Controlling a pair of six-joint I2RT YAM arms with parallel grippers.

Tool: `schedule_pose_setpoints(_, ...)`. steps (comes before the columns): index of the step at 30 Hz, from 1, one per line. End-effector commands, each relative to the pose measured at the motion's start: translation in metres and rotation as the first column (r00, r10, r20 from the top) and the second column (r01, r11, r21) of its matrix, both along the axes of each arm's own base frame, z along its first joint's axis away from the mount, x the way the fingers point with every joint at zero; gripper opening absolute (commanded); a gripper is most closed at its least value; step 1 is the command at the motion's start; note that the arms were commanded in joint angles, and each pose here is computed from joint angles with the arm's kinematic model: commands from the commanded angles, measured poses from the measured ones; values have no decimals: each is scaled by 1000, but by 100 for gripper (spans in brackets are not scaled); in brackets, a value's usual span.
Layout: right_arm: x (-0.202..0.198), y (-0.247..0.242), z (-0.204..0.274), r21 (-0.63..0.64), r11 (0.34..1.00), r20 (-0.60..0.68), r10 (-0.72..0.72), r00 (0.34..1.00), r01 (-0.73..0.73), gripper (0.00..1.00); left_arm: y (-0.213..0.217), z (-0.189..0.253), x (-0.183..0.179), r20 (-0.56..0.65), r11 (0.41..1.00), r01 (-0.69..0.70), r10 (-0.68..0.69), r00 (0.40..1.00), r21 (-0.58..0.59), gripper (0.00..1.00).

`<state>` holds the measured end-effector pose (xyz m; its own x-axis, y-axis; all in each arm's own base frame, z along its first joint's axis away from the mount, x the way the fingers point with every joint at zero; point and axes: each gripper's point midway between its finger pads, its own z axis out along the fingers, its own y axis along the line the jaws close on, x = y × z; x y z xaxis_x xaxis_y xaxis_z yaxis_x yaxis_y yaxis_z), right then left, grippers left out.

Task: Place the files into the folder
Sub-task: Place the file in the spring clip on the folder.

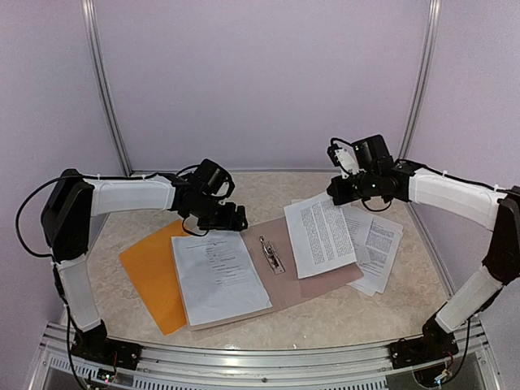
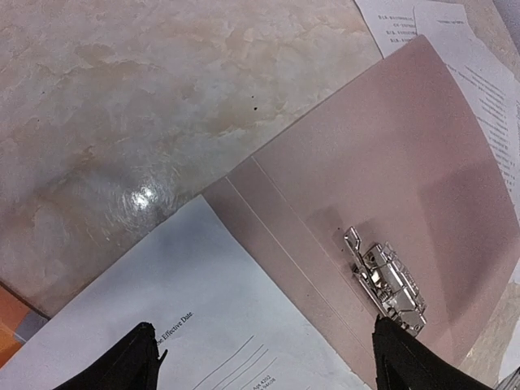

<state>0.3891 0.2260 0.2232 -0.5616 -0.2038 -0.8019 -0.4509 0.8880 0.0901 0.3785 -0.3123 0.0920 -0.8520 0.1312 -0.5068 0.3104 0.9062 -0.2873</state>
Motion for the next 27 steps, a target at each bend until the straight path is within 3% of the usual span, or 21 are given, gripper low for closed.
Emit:
schedule_pose_setpoints(1, 16, 29, -50, -14, 994, -68, 103, 992, -104, 0, 4, 22, 1, 28, 1000, -16, 17, 999, -15, 87)
schedule_pose_setpoints(8, 35, 52, -102, 25, 974, -136, 226, 964, -225, 0, 5, 23, -1, 23, 1000, -21, 21, 1000, -15, 87)
schedule_pose_setpoints(16, 41, 51, -92, 152, 957, -106, 266, 958, -248, 0, 4, 22, -3, 19, 1000, -19, 19, 1000, -14, 87)
schedule_pose_setpoints(27, 50, 52, -107, 146, 962, -120, 249, 961, -231, 0, 7, 19, -4, 17, 1000, -29, 29, 999, -6, 87)
